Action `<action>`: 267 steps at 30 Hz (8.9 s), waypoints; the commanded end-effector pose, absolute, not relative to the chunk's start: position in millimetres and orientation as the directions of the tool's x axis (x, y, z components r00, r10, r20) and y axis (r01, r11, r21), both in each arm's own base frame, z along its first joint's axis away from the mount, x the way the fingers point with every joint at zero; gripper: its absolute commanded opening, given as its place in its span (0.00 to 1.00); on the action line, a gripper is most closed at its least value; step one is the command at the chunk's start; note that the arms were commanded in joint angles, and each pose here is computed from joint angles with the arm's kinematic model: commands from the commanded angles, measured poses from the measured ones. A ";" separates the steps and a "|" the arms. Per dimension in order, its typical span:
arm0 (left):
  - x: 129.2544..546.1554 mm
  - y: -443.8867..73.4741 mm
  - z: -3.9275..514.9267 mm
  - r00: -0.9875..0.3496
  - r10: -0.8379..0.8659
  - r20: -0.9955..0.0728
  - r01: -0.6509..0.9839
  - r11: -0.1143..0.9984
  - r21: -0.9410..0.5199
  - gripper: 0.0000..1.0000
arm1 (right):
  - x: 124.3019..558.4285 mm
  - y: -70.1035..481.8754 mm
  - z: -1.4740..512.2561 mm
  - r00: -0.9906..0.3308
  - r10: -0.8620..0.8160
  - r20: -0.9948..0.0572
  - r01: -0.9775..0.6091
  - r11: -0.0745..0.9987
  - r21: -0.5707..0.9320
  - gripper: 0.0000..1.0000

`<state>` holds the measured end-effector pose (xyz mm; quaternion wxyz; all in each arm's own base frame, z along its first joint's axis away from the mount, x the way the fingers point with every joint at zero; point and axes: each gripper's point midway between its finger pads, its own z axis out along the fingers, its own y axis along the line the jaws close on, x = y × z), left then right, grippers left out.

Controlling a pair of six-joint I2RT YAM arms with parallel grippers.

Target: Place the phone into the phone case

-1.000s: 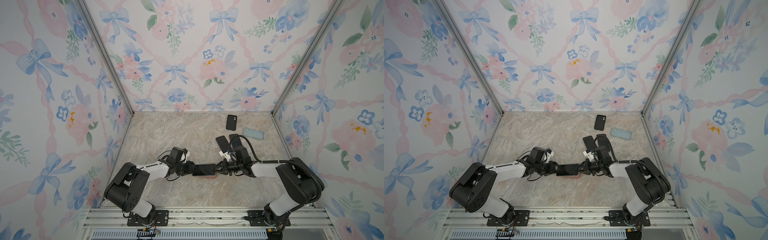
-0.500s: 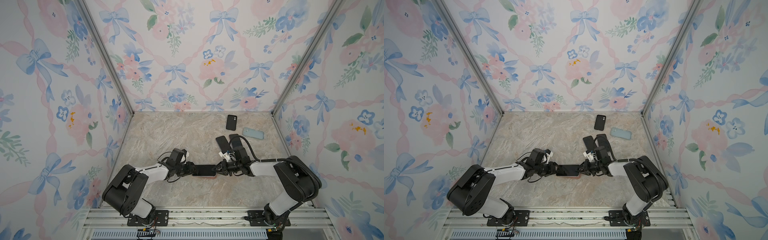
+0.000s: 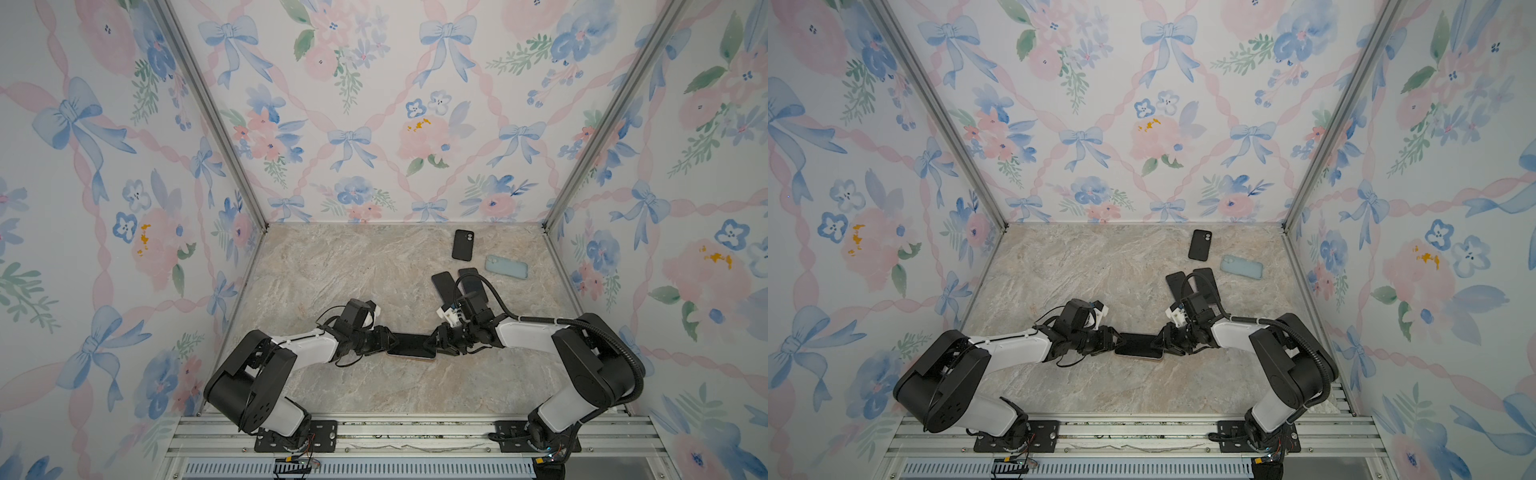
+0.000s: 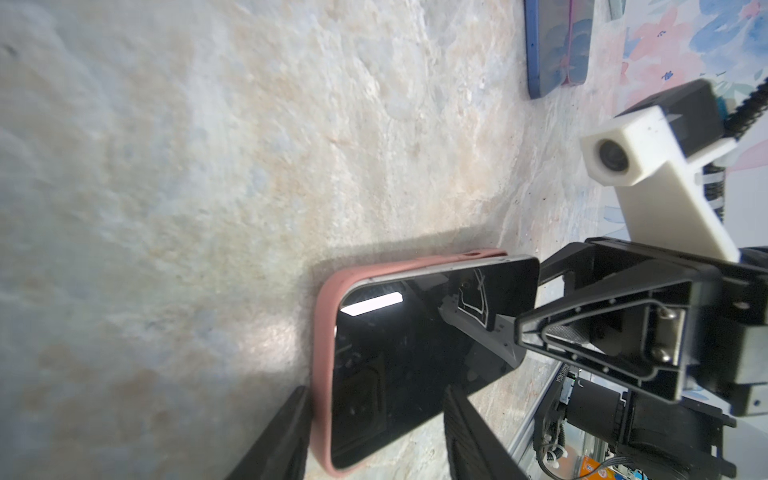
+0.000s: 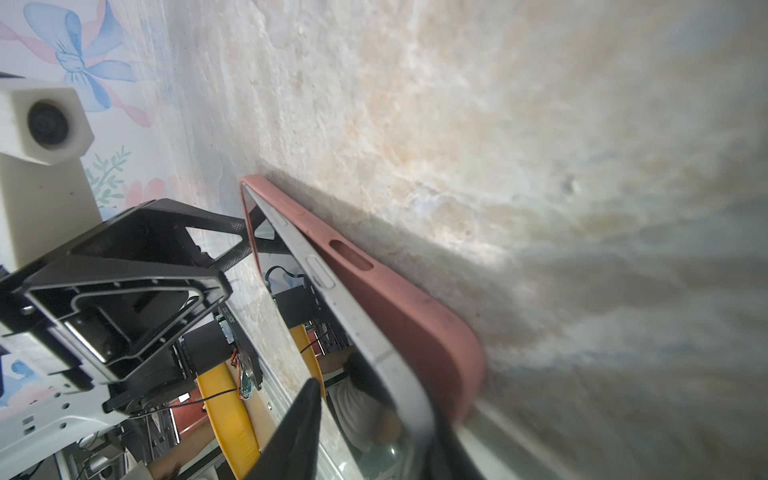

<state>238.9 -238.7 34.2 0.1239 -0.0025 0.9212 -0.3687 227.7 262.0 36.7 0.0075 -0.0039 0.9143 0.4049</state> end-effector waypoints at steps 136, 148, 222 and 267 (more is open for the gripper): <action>212.1 -209.9 17.1 -0.984 -0.054 -0.171 0.046 0.847 -0.529 0.62 | 212.4 234.2 66.5 -0.945 -0.236 -0.227 -0.300 0.900 0.317 0.48; 187.5 -232.8 26.1 -0.989 -0.029 -0.144 0.058 0.820 -0.569 0.62 | 246.4 252.6 73.1 -0.899 -0.297 -0.323 -0.407 0.841 0.357 0.61; 216.0 -253.4 7.3 -0.985 0.029 -0.171 0.128 0.785 -0.607 0.18 | 190.3 299.5 11.4 -0.998 -0.006 -0.069 -0.036 0.899 0.437 0.13; 183.4 -251.1 30.4 -0.984 -0.012 -0.179 0.102 0.781 -0.616 0.64 | 259.7 265.2 55.1 -0.901 -0.308 -0.305 -0.408 0.842 0.353 0.66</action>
